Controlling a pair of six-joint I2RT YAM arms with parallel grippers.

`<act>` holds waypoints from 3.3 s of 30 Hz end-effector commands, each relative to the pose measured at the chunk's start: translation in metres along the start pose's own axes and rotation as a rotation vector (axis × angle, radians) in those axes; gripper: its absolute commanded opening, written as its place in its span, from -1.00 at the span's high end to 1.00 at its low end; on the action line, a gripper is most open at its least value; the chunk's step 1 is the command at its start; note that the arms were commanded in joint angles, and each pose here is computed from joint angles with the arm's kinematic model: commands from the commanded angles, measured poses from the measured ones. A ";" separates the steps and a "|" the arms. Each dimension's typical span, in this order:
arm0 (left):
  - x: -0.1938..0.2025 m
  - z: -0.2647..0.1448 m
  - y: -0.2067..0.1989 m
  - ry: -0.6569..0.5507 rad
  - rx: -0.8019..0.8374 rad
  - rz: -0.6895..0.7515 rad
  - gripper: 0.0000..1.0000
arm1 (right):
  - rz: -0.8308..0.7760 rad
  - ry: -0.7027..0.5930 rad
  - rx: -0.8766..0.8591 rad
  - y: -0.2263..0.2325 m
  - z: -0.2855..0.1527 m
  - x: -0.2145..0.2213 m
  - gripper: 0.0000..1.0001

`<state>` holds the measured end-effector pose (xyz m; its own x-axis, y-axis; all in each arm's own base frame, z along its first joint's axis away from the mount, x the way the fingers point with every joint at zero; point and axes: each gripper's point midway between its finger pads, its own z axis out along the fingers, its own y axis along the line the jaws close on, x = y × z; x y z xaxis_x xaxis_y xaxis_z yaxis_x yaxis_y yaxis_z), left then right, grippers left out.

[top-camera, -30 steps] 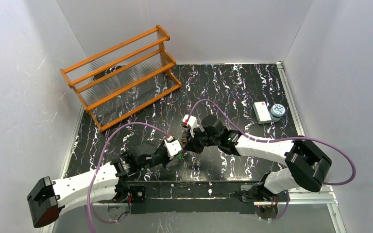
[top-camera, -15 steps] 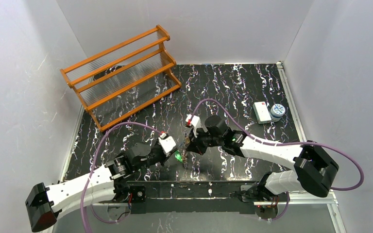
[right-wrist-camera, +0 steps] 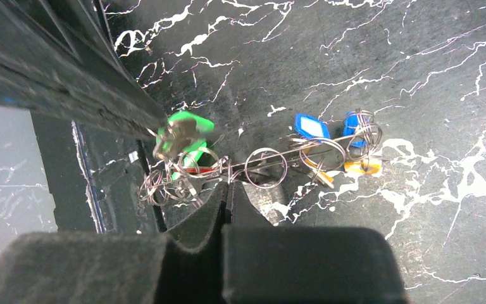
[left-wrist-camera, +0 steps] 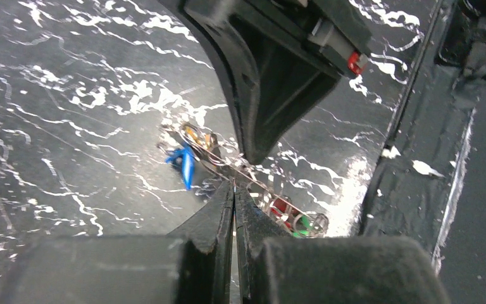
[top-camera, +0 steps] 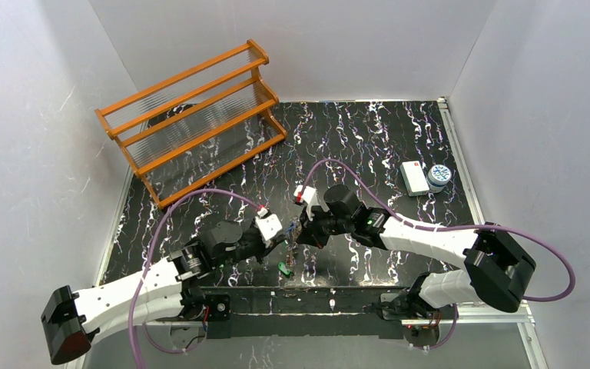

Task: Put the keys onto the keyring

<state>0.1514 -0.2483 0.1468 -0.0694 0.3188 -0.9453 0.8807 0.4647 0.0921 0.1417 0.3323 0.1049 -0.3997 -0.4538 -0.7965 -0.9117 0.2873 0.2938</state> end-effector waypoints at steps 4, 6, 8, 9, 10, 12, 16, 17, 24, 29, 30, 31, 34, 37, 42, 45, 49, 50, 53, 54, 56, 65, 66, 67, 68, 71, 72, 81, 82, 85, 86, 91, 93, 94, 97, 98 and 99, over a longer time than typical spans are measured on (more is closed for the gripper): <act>-0.005 0.013 -0.019 0.011 0.102 -0.073 1.00 | -0.021 -0.004 -0.022 0.004 -0.002 0.003 0.97; -0.004 0.016 -0.020 0.014 0.102 -0.082 1.00 | -0.025 -0.006 -0.022 0.004 -0.003 0.004 0.97; -0.001 0.017 -0.017 0.026 0.084 -0.090 1.00 | -0.029 -0.006 -0.025 0.004 -0.002 0.005 0.97; 0.001 0.017 -0.016 0.029 0.074 -0.096 1.00 | -0.033 -0.007 -0.027 0.004 -0.002 0.005 0.97; 0.001 0.018 -0.015 0.028 0.071 -0.099 1.00 | -0.035 -0.008 -0.030 0.005 -0.002 0.005 0.97; 0.002 0.019 -0.016 0.021 0.076 -0.105 1.00 | -0.040 -0.015 -0.034 0.005 -0.003 0.004 0.97; -0.001 0.021 -0.018 0.005 0.085 -0.103 1.00 | -0.048 -0.022 -0.043 0.007 -0.003 0.004 0.97; -0.001 0.021 -0.018 0.003 0.086 -0.104 1.00 | -0.049 -0.021 -0.047 0.007 -0.002 0.004 0.97; 0.001 0.026 -0.019 0.016 0.095 -0.105 1.00 | -0.062 -0.036 -0.060 0.010 -0.004 0.002 0.97; 0.008 0.031 -0.020 0.055 0.095 -0.108 1.00 | -0.071 -0.045 -0.059 0.011 -0.006 0.000 0.97; 0.009 0.031 -0.020 0.059 0.095 -0.109 1.00 | -0.072 -0.045 -0.059 0.011 -0.006 0.000 0.97; 0.010 0.032 -0.020 0.062 0.093 -0.109 1.00 | -0.073 -0.046 -0.060 0.011 -0.006 0.000 0.97; 0.010 0.034 -0.019 0.053 0.082 -0.137 1.00 | -0.073 -0.045 -0.071 0.013 -0.006 0.001 0.97; 0.007 0.034 -0.022 0.034 0.100 -0.140 1.00 | -0.071 -0.044 -0.068 0.012 -0.006 0.002 0.97; 0.015 0.031 -0.026 0.105 0.135 -0.090 1.00 | -0.072 -0.046 -0.058 0.010 -0.006 0.002 0.97; 0.015 0.027 -0.025 0.142 0.140 -0.068 1.00 | -0.070 -0.039 -0.054 0.009 -0.005 0.003 0.97; 0.016 0.022 -0.025 0.167 0.145 -0.055 1.00 | -0.070 -0.041 -0.057 0.010 -0.005 0.002 0.97; 0.015 0.021 -0.025 0.167 0.148 -0.057 1.00 | -0.073 -0.042 -0.058 0.010 -0.005 0.001 0.97; 0.015 0.021 -0.028 0.174 0.163 -0.065 1.00 | -0.080 -0.048 -0.057 0.010 -0.006 0.000 0.97; 0.015 0.021 -0.029 0.175 0.164 -0.072 1.00 | -0.084 -0.049 -0.057 0.010 -0.006 0.000 0.97; 0.013 0.021 -0.029 0.169 0.158 -0.087 1.00 | -0.091 -0.055 -0.058 0.010 -0.007 0.000 0.97; 0.007 0.030 -0.025 0.105 0.119 -0.145 1.00 | -0.113 -0.088 -0.090 0.016 -0.009 0.000 0.97; 0.006 0.031 -0.025 0.101 0.119 -0.149 1.00 | -0.115 -0.092 -0.093 0.017 -0.010 0.000 0.97; 0.007 0.033 -0.025 0.101 0.118 -0.153 1.00 | -0.118 -0.098 -0.097 0.018 -0.010 -0.001 0.97; 0.006 0.034 -0.026 0.099 0.122 -0.155 1.00 | -0.121 -0.101 -0.100 0.019 -0.010 -0.001 0.97; 0.005 0.036 -0.027 0.093 0.130 -0.157 1.00 | -0.127 -0.106 -0.105 0.020 -0.011 -0.001 0.97; 0.005 0.037 -0.027 0.096 0.132 -0.159 1.00 | -0.127 -0.106 -0.105 0.020 -0.011 -0.001 0.97; 0.010 0.037 -0.031 0.137 0.153 -0.153 1.00 | -0.128 -0.104 -0.098 0.019 -0.011 -0.001 0.97; 0.010 0.036 -0.030 0.138 0.151 -0.153 1.00 | -0.130 -0.107 -0.097 0.019 -0.012 -0.002 0.97; 0.013 0.035 -0.029 0.148 0.142 -0.153 1.00 | -0.132 -0.111 -0.099 0.020 -0.012 -0.003 0.97; 0.014 0.034 -0.029 0.150 0.139 -0.153 1.00 | -0.133 -0.113 -0.100 0.020 -0.013 -0.003 0.97; 0.029 0.035 -0.021 0.205 0.085 -0.158 1.00 | -0.134 -0.116 -0.101 0.020 -0.014 -0.003 0.97; 0.033 0.035 -0.018 0.220 0.064 -0.161 1.00 | -0.135 -0.117 -0.104 0.021 -0.014 -0.003 0.97; 0.034 0.035 -0.016 0.223 0.053 -0.164 1.00 | -0.135 -0.117 -0.104 0.021 -0.015 -0.003 0.97; 0.038 0.034 -0.013 0.230 0.029 -0.168 1.00 | -0.137 -0.120 -0.103 0.021 -0.015 -0.003 0.97; 0.039 0.033 -0.012 0.233 0.025 -0.169 1.00 | -0.137 -0.121 -0.103 0.021 -0.015 -0.003 0.97; 0.040 0.033 -0.012 0.234 0.021 -0.170 1.00 | -0.137 -0.122 -0.102 0.021 -0.016 -0.003 0.97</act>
<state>0.1495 -0.2750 0.1007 -0.3017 0.4155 -0.8581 0.8773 0.4733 -0.0793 0.1211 0.3209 0.1051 -0.3169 -0.4274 -0.8467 -0.9477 0.1789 0.2645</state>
